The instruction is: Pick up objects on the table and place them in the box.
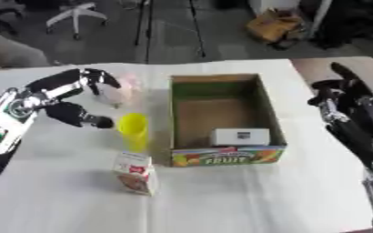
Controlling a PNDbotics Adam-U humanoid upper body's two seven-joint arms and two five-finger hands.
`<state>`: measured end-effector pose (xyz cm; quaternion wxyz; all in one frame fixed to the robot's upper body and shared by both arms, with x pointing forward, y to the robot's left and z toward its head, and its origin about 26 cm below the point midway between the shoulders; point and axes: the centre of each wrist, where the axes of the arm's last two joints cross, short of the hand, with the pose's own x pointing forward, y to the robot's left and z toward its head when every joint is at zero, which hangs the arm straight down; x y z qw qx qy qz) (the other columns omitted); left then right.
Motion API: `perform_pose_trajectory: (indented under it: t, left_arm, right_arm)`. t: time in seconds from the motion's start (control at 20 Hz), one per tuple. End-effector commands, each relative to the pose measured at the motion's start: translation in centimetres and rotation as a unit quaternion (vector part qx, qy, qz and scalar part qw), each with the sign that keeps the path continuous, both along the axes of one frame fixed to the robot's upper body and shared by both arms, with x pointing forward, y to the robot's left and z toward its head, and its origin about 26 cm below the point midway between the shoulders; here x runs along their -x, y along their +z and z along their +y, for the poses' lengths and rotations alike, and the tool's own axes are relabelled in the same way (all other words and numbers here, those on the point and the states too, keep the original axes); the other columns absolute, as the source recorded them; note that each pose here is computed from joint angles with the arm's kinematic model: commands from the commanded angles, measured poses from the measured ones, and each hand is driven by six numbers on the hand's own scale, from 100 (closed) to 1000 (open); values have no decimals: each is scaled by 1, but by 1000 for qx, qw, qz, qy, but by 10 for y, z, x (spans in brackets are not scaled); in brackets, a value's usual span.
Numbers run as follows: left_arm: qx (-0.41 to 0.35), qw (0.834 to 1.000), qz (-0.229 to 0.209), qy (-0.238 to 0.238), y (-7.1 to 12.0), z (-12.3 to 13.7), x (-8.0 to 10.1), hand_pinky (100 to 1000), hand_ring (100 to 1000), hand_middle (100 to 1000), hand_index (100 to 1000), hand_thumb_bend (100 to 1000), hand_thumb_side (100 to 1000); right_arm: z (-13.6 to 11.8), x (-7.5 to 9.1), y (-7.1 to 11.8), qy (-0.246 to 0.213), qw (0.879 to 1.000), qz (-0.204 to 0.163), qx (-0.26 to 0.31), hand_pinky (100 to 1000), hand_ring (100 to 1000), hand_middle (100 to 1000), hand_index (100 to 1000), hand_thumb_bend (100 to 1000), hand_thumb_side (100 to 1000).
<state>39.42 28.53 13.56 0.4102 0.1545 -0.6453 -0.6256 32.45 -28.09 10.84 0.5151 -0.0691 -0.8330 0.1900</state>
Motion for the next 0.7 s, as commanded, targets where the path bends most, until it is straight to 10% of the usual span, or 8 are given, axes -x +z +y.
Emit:
perform_pose_trajectory:
  t: [0.05,0.7]
  left_arm:
    - [-42,999,-8,-17,19,3,-9,667,895,772,844,925,668]
    - [-109,990,11,-85,7,-27,-26,673,868,756,833,953,651]
  right_arm:
    - [-4,0,10,4,1000,-14,9,724,628,716,1000,133,500]
    - [-4,0,9,4,1000,-13,9,724,628,716,1000,131,502]
